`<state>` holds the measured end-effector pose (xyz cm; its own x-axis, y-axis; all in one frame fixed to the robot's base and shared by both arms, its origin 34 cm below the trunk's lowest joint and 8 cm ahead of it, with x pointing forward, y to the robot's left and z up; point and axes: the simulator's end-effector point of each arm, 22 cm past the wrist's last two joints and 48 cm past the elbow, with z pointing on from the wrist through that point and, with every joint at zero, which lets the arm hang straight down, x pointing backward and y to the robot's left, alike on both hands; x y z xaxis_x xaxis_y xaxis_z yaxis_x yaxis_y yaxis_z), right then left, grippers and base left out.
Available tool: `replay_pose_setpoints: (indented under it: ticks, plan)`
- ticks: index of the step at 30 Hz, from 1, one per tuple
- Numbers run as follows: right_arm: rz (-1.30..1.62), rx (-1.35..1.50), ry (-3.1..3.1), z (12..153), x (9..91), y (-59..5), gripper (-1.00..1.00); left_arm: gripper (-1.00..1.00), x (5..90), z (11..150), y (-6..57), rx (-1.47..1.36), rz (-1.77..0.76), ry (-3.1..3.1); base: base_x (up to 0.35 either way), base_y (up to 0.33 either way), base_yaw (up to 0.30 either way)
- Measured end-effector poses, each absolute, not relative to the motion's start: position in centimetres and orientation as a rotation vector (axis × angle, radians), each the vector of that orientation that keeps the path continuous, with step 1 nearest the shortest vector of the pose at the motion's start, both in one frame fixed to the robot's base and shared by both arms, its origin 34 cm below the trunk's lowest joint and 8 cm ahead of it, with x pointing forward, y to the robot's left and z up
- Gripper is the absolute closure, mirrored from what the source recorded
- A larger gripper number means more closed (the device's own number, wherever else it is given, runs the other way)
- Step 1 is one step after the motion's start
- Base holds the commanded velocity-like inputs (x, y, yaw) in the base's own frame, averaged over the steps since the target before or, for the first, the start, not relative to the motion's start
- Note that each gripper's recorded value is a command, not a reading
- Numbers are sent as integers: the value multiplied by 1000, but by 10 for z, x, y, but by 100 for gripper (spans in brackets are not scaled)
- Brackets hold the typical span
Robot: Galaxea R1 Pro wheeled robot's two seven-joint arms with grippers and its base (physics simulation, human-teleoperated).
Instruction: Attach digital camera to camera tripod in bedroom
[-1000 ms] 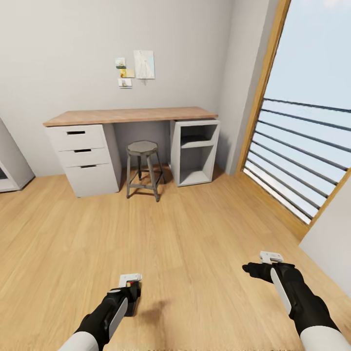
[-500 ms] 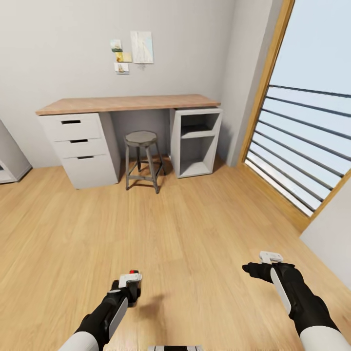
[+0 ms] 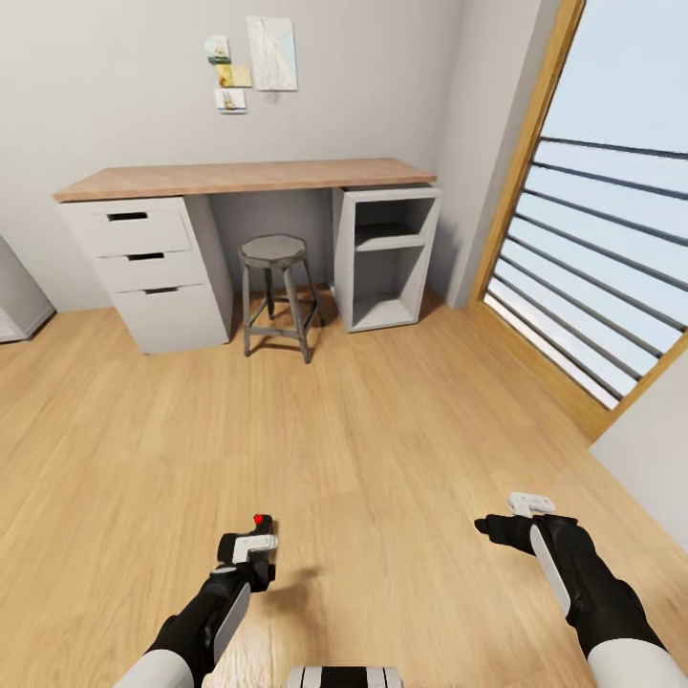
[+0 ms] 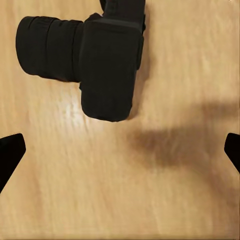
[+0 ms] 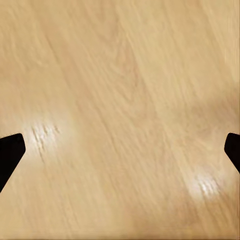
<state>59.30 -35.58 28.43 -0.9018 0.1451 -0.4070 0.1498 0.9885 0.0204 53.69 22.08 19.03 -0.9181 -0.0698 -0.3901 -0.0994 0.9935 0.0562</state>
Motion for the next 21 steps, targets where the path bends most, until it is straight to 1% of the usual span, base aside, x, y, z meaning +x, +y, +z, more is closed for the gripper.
replay_pose_setpoints:
  ticks: [11,21]
  plan:
    - [-19,212,2758,260,583,-355,-100,-100,561,190,223,-142,104,2627,0,0,0]
    - [-16,214,2800,238,573,-352,-100,-100,562,178,224,-139,109,2607,0,0,0]
